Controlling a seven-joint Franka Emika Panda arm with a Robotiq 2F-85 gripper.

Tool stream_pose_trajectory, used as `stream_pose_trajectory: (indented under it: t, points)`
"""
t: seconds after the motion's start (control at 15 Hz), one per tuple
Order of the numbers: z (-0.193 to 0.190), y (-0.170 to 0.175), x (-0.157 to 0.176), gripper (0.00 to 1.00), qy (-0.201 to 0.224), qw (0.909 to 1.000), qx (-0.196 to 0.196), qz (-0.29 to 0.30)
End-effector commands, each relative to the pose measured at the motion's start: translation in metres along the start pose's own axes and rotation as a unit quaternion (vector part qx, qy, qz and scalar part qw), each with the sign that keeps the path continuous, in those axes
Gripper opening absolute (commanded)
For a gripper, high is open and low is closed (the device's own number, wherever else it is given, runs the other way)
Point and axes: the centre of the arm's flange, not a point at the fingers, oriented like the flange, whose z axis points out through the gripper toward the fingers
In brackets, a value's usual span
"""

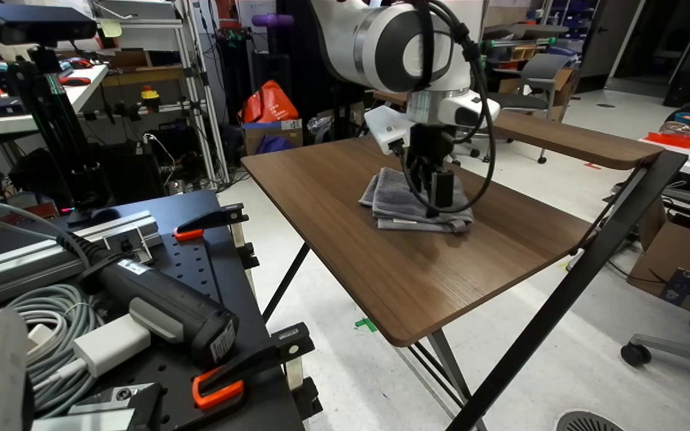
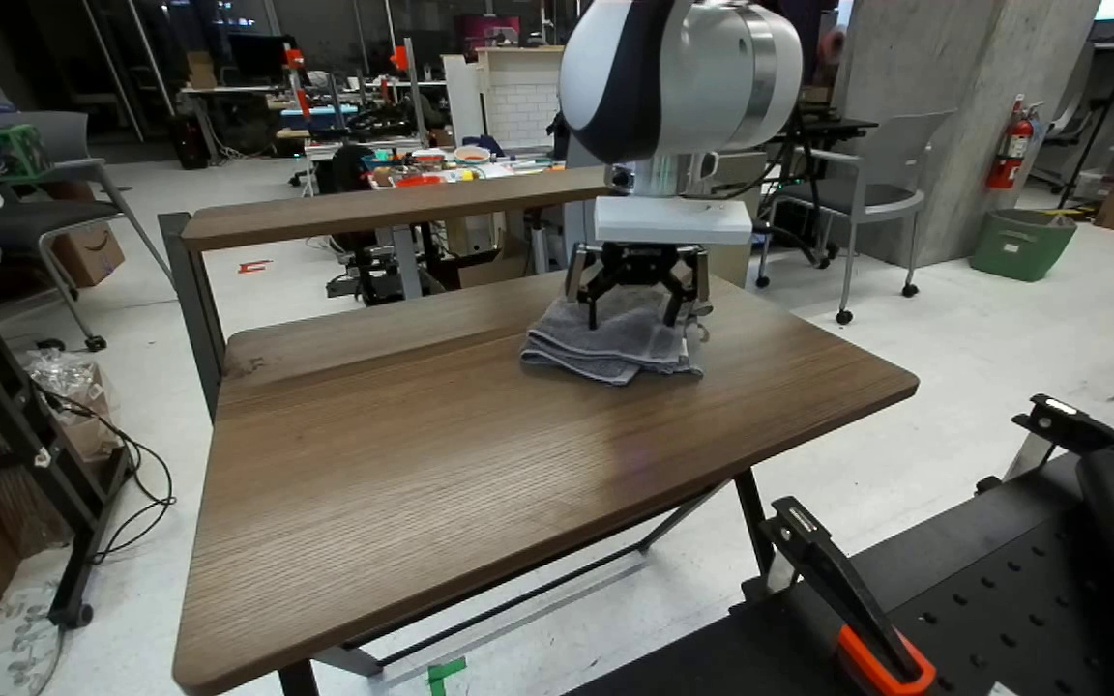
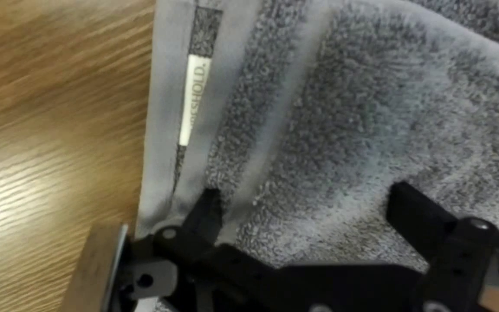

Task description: Move the towel slightly to the left

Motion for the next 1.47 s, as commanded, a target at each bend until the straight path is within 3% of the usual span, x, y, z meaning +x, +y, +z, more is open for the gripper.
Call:
stream_pose_trajectory:
  t: [0.0,0.47,0.87,1.07,1.4]
  points:
    - [0.011,-0.031,-0.034,1.0,-0.044,0.9977,-0.007,-0.05]
    - [0.019,-0.084,-0.095,1.0,-0.118,0.9823,-0.013,-0.145]
    - [0.01,-0.1,-0.119,1.0,-0.144,0.9716,-0.019,-0.187]
    - [-0.013,-0.104,-0.113,1.0,-0.132,0.9721,-0.018,-0.193]
    - [-0.091,-0.117,-0.087,1.0,-0.063,0.9754,0.01,-0.211]
